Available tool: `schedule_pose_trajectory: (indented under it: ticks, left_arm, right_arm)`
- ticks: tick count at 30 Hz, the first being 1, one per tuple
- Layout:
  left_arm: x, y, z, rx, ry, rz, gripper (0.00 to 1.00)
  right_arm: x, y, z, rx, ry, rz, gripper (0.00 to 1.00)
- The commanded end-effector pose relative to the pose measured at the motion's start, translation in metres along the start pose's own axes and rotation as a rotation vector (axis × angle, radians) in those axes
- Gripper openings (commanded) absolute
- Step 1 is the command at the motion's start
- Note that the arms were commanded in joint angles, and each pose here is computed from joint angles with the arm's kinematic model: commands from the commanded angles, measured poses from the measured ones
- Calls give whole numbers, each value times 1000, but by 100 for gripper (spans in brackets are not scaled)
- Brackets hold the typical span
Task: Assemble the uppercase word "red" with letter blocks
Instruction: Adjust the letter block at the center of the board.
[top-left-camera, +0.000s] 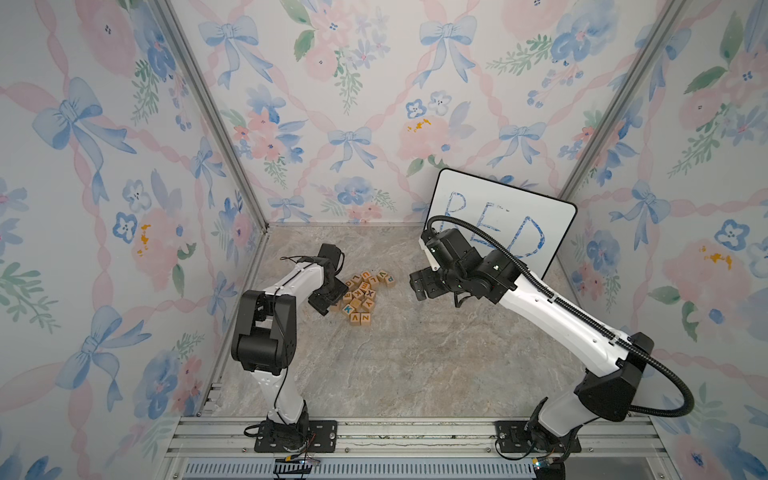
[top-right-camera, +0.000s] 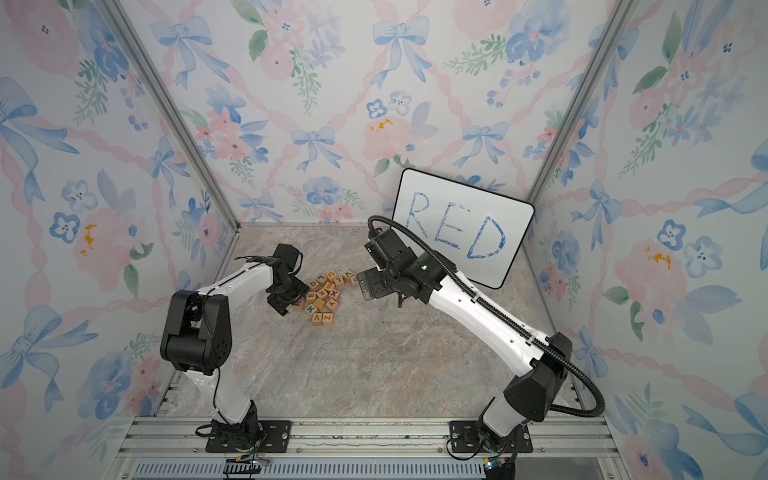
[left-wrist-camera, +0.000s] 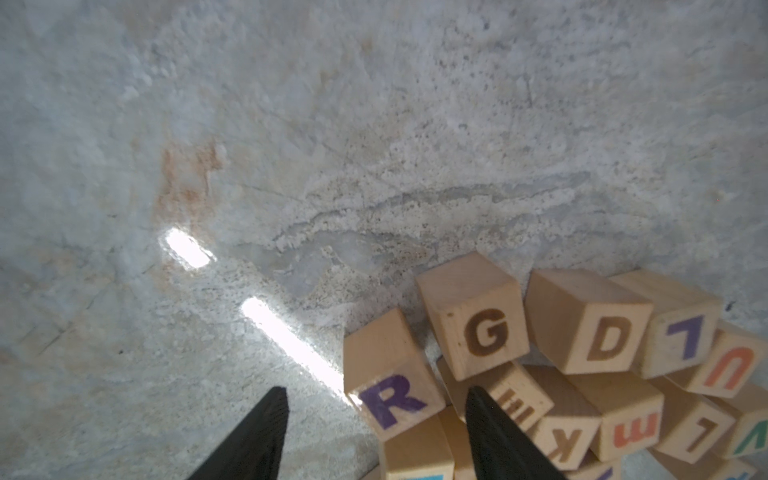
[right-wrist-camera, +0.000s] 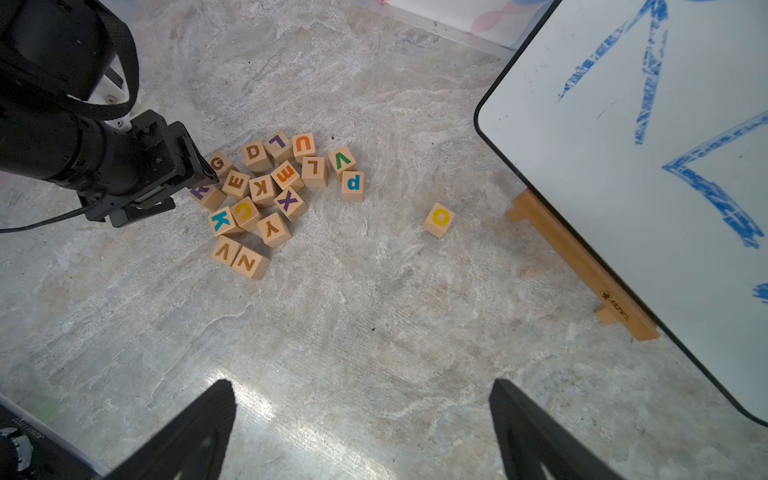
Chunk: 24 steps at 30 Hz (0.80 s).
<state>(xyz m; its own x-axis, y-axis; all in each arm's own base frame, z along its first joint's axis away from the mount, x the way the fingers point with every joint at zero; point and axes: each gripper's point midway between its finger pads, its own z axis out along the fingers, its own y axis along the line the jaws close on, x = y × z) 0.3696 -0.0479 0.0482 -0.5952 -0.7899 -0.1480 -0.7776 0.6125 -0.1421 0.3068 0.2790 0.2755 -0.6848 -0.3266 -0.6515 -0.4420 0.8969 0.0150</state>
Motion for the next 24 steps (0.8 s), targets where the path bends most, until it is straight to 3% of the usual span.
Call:
schedule_pose_trajectory:
  ticks: [1,12,24]
  left_arm:
    - [-7,4,7,-26,2,8,71]
    - [-11,2,22,-19,21,-14,71]
    - [-14,-11,-6,42,-38,4,71]
  right_arm:
    - [3,-10,-11,28,-6,-12,97]
    - [4,-18,-11,41,-2,-6,97]
    - [4,-23,-7,45,3,10,97]
